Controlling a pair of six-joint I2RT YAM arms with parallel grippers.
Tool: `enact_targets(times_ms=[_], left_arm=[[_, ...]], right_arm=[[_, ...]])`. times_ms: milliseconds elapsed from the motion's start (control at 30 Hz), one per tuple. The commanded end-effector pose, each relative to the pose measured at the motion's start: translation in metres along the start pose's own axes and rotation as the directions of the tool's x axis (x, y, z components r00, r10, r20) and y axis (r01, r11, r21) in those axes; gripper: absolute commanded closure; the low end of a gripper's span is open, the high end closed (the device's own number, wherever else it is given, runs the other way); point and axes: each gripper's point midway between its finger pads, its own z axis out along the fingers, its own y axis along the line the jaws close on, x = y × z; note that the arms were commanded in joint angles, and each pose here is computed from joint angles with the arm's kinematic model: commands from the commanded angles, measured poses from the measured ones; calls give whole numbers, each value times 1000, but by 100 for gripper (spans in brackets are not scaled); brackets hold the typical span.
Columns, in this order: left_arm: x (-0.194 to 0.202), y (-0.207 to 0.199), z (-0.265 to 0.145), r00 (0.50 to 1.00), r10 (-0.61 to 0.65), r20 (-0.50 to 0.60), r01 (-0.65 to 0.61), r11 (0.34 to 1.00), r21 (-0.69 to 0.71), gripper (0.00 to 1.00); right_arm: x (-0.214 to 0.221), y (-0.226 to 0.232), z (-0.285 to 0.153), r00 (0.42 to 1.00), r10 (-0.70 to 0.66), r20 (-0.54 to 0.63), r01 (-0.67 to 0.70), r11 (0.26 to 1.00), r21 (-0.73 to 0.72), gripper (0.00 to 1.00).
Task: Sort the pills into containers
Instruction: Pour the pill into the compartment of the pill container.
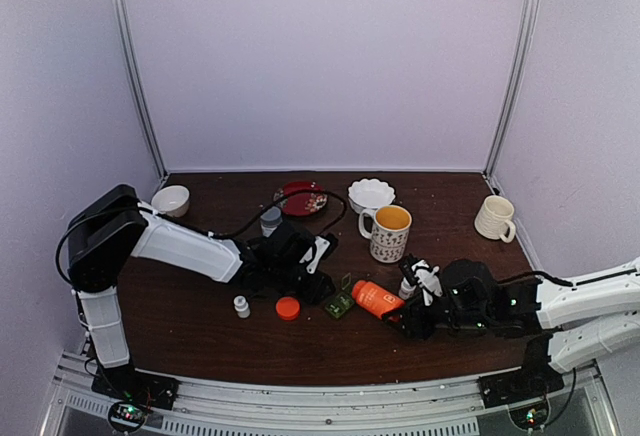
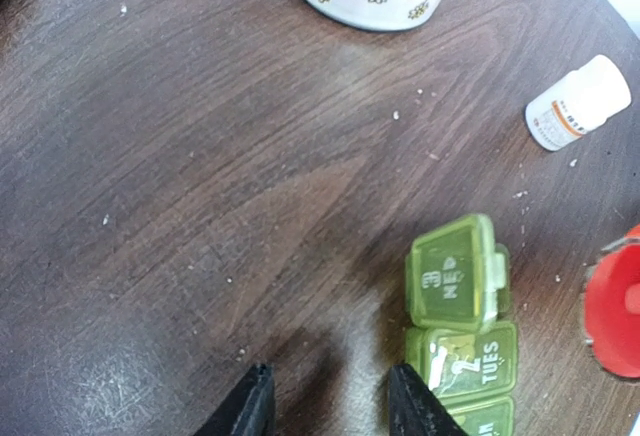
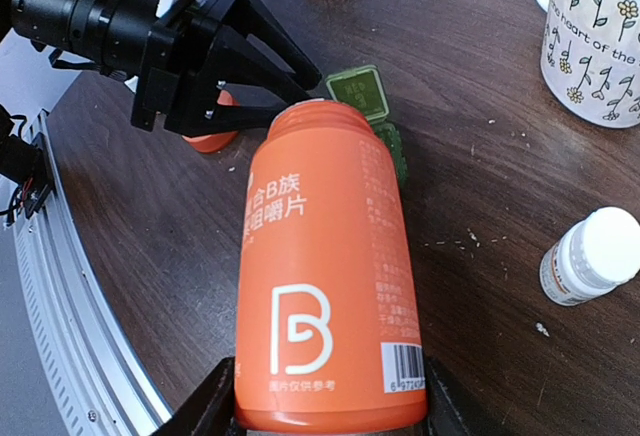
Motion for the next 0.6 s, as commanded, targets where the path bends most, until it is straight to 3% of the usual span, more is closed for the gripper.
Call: enact_targets(times_ms=[0, 433, 567], left_arm=[[-20, -11, -9, 997, 6, 81, -8, 1000, 28, 58], [-20, -17, -16, 994, 20, 108, -26, 999, 46, 55], [-20, -18, -16, 994, 23, 110, -29, 998, 49, 55]], right_arm=[[-10, 5, 1, 1000, 22, -16, -22, 1000, -8, 100], [-8, -9, 12, 995, 21, -94, -15, 998, 60, 100], [-13, -2, 12, 995, 9, -95, -7, 1000, 18, 100]])
